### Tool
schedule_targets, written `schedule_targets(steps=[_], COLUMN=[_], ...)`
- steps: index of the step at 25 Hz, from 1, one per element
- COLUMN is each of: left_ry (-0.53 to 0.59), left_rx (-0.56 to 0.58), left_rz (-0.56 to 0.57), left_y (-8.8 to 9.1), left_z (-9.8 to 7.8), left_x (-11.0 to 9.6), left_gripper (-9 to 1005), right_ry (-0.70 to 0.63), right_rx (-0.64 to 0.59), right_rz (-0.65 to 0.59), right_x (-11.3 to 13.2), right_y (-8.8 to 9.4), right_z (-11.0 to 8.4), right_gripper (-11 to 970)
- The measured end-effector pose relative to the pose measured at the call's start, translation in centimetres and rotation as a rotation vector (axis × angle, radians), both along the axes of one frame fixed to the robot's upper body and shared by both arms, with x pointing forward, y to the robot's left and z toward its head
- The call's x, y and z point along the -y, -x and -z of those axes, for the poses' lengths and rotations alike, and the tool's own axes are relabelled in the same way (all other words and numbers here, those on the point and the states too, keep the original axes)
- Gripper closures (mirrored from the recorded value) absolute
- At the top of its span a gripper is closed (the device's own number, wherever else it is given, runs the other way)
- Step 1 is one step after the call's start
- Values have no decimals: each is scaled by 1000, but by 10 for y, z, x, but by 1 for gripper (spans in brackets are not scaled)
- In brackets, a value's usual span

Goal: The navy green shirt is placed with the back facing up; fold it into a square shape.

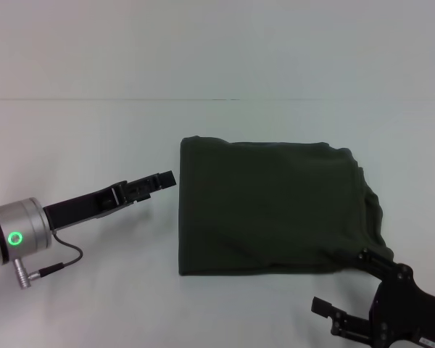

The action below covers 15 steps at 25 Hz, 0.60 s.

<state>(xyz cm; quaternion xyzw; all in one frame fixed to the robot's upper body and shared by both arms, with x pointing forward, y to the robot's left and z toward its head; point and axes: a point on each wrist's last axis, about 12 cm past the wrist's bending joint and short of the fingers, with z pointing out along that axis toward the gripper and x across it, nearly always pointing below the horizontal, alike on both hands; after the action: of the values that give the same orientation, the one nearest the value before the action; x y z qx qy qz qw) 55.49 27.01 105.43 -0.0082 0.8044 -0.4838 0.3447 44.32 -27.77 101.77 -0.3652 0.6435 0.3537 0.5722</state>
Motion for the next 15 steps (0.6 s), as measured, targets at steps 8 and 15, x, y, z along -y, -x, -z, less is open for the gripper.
schedule_targets(steps=[8, 15], left_ry=[-14, -9], left_rx=[17, 16], left_rz=[24, 31], left_y=[0, 4], left_z=[1, 3], left_x=[5, 4], left_gripper=[47, 47], right_ry=[52, 115], right_rx=[-19, -67], right_rz=[101, 135], right_x=[-6, -17], right_y=[-10, -31], right_z=[13, 20], right_gripper=[103, 102])
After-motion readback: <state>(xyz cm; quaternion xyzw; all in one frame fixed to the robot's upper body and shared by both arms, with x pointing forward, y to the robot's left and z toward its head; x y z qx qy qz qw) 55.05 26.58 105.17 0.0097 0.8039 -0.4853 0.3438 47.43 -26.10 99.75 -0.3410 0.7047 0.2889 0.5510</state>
